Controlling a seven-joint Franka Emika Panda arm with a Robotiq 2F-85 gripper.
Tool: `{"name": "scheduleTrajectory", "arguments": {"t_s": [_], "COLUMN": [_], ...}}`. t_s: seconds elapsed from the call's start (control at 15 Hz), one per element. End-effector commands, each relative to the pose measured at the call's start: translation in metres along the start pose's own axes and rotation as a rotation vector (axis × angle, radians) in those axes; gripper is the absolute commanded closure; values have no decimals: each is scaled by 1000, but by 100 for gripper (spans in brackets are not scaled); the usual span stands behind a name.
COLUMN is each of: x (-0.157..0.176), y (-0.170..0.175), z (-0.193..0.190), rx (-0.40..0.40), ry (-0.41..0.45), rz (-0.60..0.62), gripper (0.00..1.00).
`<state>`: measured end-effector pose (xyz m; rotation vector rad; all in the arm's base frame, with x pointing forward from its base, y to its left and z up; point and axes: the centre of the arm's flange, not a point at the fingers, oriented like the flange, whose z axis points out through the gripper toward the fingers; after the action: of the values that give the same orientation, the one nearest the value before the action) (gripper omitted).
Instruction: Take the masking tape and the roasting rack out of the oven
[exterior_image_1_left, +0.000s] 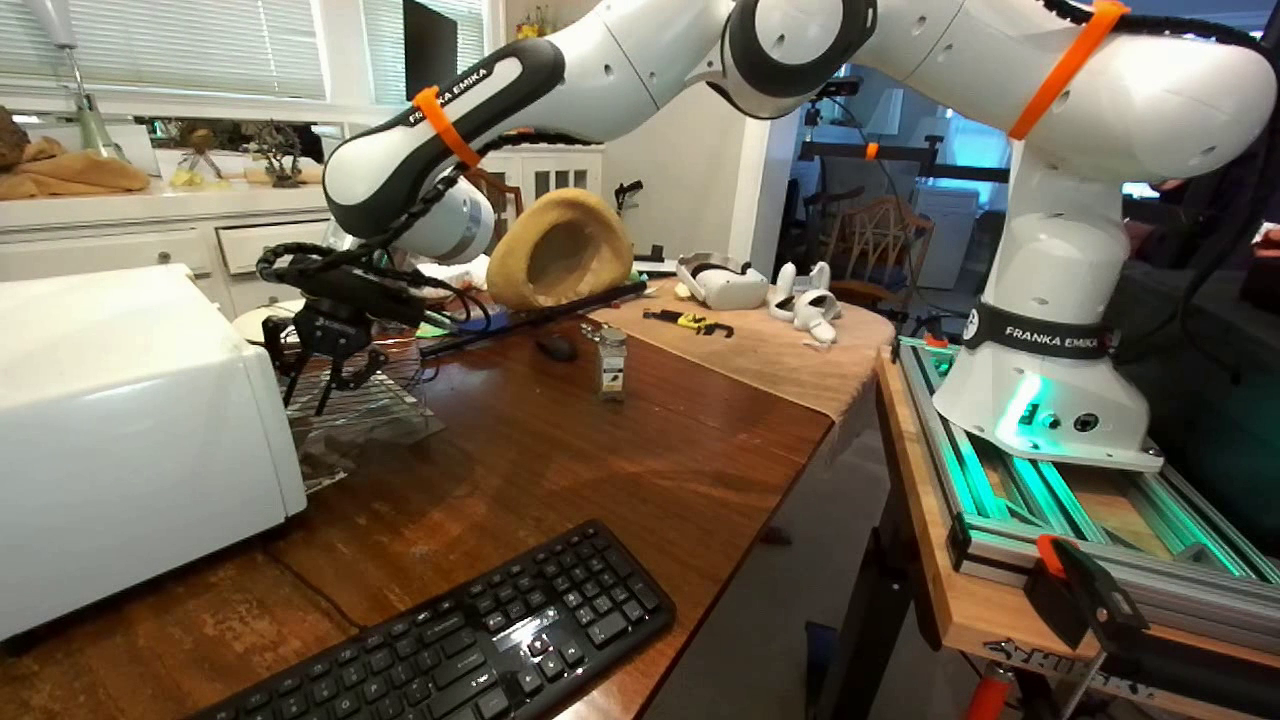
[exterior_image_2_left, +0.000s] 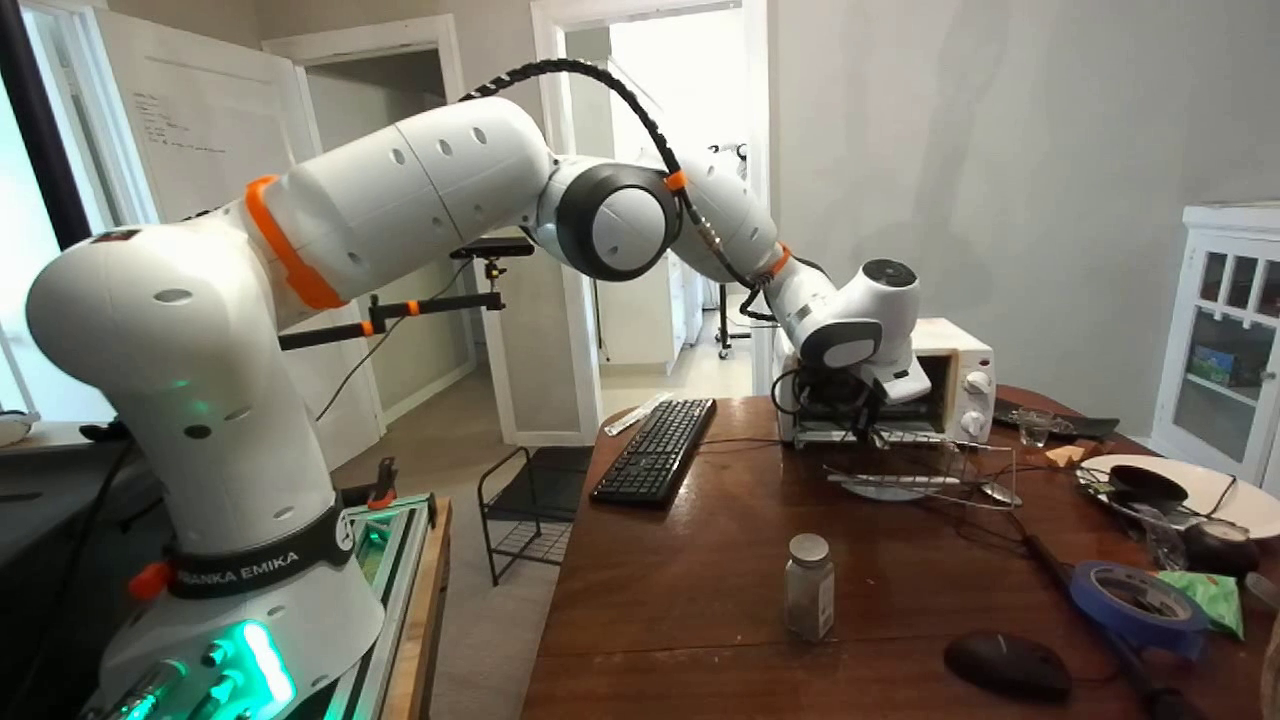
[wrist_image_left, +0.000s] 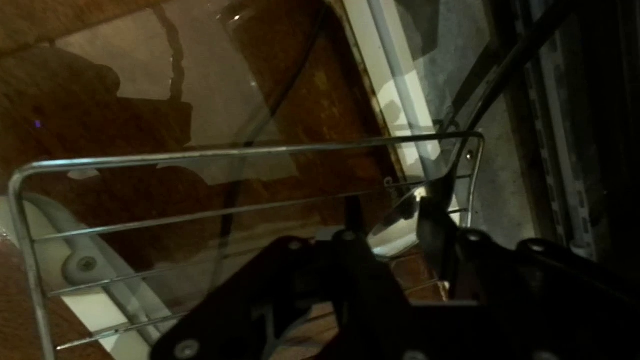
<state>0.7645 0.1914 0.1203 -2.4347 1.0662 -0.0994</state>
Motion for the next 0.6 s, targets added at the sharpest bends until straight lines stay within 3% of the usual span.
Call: {"name": "scheduleTrajectory", "arguments": {"t_s": [0.0, 0.13, 0.2, 0.33, 0.4, 0.53], "x": [3, 4, 5, 7, 7, 8], "y": [-9, -9, -9, -9, -8, -9], "z": [15, 17, 19, 23, 24, 26], "rx": [25, 27, 28, 26, 25, 26], "ry": [18, 18, 19, 16, 16, 17], "rz": [32, 40, 44, 54, 57, 63], "gripper": [32, 16, 17, 30, 48, 65]}}
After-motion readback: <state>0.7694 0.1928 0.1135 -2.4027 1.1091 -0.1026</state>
